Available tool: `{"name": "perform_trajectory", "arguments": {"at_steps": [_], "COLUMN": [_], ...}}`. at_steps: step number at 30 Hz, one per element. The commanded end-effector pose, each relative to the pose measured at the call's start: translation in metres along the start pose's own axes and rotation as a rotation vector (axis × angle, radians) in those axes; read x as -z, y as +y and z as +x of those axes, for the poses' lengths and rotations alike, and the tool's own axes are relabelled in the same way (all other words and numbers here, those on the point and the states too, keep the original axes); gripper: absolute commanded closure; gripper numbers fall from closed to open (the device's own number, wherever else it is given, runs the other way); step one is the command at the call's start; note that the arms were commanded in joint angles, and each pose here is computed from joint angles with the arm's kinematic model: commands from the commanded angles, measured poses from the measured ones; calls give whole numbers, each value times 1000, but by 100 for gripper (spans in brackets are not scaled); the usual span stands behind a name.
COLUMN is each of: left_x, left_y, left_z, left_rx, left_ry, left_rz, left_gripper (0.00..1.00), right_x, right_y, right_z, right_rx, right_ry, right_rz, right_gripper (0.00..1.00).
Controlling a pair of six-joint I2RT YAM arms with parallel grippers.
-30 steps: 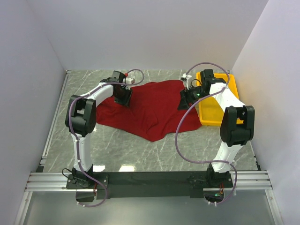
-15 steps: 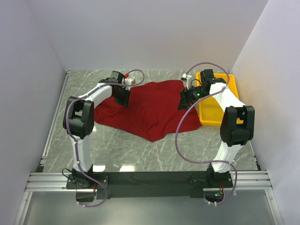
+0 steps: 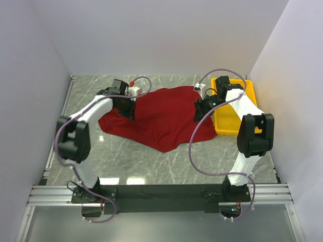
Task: Fold and stack the t-shirts
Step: Flatten the tshirt out
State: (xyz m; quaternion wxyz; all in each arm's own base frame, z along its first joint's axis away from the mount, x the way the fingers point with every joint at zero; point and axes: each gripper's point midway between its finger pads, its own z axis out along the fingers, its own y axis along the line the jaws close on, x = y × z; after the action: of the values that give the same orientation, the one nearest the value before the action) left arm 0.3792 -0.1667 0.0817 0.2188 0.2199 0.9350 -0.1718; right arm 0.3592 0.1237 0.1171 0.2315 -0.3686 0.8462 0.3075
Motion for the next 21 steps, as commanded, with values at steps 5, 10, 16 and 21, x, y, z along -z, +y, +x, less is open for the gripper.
{"name": "perform_trajectory", "arguments": {"at_steps": [5, 10, 16, 21], "left_x": [76, 89, 107, 112], "left_y": [-62, -83, -94, -90], "left_z": [38, 74, 96, 115], "left_rx": [155, 302, 400, 471], "left_ry": [-33, 18, 42, 70], "left_rz": [152, 198, 193, 122], "left_gripper": [99, 99, 99, 99], "right_x": [15, 16, 12, 7], "right_y": [4, 16, 9, -2], "right_z": [28, 61, 105, 111], "right_rx": [168, 279, 461, 544], "right_ry": [149, 253, 434, 495], "right_rz": [5, -54, -15, 46], "right_gripper": [21, 21, 22, 23]}}
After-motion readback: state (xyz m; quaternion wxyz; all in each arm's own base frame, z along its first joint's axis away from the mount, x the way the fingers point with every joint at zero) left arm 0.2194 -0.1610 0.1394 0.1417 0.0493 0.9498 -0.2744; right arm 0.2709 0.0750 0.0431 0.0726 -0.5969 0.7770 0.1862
